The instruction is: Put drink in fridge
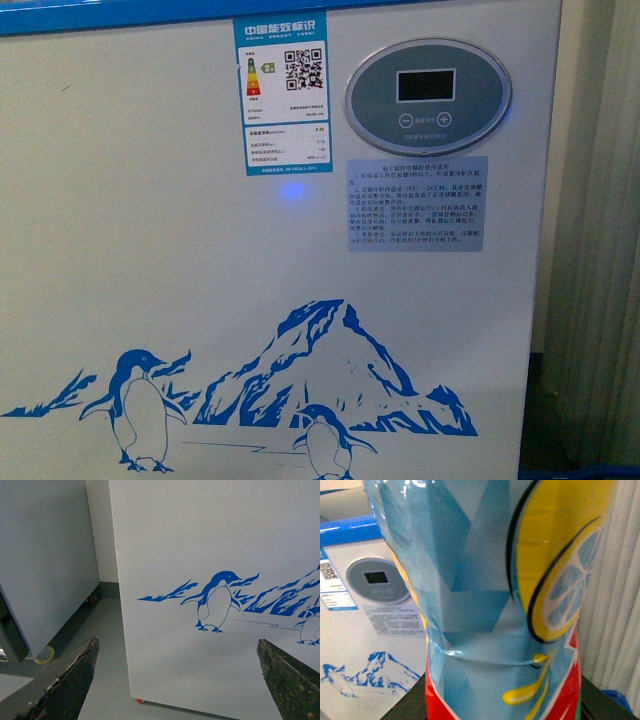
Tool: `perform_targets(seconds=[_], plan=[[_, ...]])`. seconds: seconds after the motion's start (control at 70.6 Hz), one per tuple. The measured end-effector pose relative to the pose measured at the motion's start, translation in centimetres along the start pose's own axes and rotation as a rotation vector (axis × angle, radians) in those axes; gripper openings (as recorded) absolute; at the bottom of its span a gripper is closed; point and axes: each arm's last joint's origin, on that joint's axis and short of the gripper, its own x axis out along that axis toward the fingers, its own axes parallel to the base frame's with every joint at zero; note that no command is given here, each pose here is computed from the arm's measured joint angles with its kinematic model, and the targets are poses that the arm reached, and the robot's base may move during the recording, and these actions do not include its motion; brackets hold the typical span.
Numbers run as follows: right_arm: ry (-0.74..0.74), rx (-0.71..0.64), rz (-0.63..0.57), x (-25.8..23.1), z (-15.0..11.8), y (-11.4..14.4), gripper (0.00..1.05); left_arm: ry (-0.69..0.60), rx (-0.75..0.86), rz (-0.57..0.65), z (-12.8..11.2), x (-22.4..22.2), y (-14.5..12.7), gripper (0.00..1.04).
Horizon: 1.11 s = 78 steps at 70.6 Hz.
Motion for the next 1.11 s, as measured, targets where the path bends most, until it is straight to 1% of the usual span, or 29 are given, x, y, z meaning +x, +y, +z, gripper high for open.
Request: perform_targets(seconds=[0.156,0.326,0.368,1.105], plan=[[-0.006,0.002,0.003,-0.4,-1.0,0.4,0.42,0.0,0.0,0.0,0.0,0.0,0.0,0.97],[-0.013,0.004,-0.078,-0.6,-2.1,0.2,0.42,0.0,0.0,0.0,0.0,0.0,0.0,0.97],[-0.012,0.004,-0.082,-0.7,-2.3,0.2,0.42,0.0,0.0,0.0,0.0,0.0,0.0,0.97],[-0.007,0.004,-0.076,-0.6,-2.5,0.2,0.42,-0.001,0.0,0.0,0.0,0.0,0.0,0.97]])
